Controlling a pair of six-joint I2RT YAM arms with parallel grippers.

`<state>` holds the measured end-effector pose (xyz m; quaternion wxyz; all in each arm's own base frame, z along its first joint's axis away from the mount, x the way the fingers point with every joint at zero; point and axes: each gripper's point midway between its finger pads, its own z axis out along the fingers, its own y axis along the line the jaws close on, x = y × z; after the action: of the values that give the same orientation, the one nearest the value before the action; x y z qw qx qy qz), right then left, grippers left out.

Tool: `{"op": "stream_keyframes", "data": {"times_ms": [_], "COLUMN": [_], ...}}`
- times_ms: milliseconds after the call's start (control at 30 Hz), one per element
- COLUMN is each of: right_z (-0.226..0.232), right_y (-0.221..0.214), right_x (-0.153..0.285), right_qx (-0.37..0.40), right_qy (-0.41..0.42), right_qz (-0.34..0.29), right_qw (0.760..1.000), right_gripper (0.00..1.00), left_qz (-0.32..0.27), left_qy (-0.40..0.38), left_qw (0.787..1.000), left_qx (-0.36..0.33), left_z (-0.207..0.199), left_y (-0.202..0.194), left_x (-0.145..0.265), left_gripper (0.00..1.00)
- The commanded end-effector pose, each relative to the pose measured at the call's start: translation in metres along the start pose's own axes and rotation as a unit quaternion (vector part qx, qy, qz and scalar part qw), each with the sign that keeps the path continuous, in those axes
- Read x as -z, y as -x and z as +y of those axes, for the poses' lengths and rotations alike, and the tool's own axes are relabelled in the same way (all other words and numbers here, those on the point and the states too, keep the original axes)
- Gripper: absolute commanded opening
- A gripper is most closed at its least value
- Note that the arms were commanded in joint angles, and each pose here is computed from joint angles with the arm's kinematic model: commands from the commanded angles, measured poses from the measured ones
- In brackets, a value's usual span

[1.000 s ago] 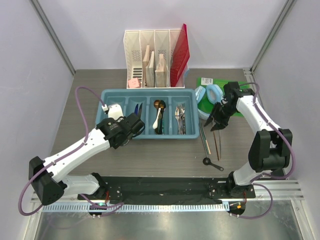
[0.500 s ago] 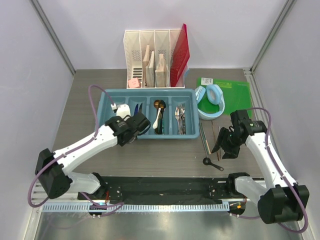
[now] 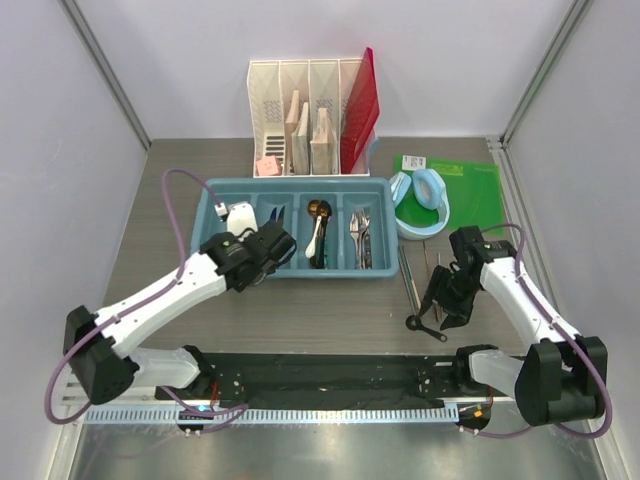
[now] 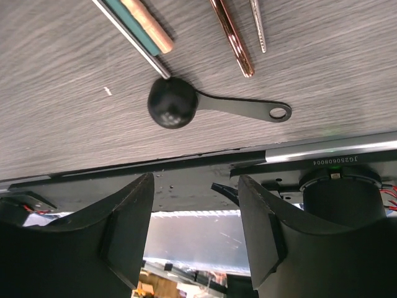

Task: Sort the eating utensils into containers
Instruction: Pick up the spoon from the center of the board.

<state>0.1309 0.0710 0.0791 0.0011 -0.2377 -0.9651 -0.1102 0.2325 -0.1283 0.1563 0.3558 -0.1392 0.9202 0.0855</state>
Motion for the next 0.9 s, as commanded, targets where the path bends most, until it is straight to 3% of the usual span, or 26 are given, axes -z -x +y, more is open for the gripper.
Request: {"op": "stream_keyframes", "data": {"times_ms": [0, 167, 300, 867], "right_z": [0.003, 0.003, 0.007, 0.021], "right_y": [-0.001, -0.006, 0.004, 0.011], "right_x": [-0.009, -0.025, -0.031, -0.059], "right_qx": [0.015, 0.027, 0.056, 0.043], "right_qy": [-0.002, -0.018, -0.030, -0.043], "right_qz": [-0.004, 0.013, -0.008, 0.020], "right_qw": [1.000, 0.999, 0.998, 0.998], "right_gripper": [0.63, 0.65, 0.65, 0.64], "left_qz": [-0.043, -0.046, -0.040, -0.034], "left_qy": [-0.003, 0.007, 0.008, 0.019], "left_qw": [0.998, 0.997, 0.997, 0.998], "left_qx": [0.052, 0.062, 0.064, 0.052], "left_z": [0.020, 0.033, 0.037, 0.047], "left_y": [0.018, 0.019, 0.012, 0.006], "left_x": [0.009, 0.012, 0.009, 0.010], "left_gripper": [0.58, 0.57, 0.56, 0.55]}}
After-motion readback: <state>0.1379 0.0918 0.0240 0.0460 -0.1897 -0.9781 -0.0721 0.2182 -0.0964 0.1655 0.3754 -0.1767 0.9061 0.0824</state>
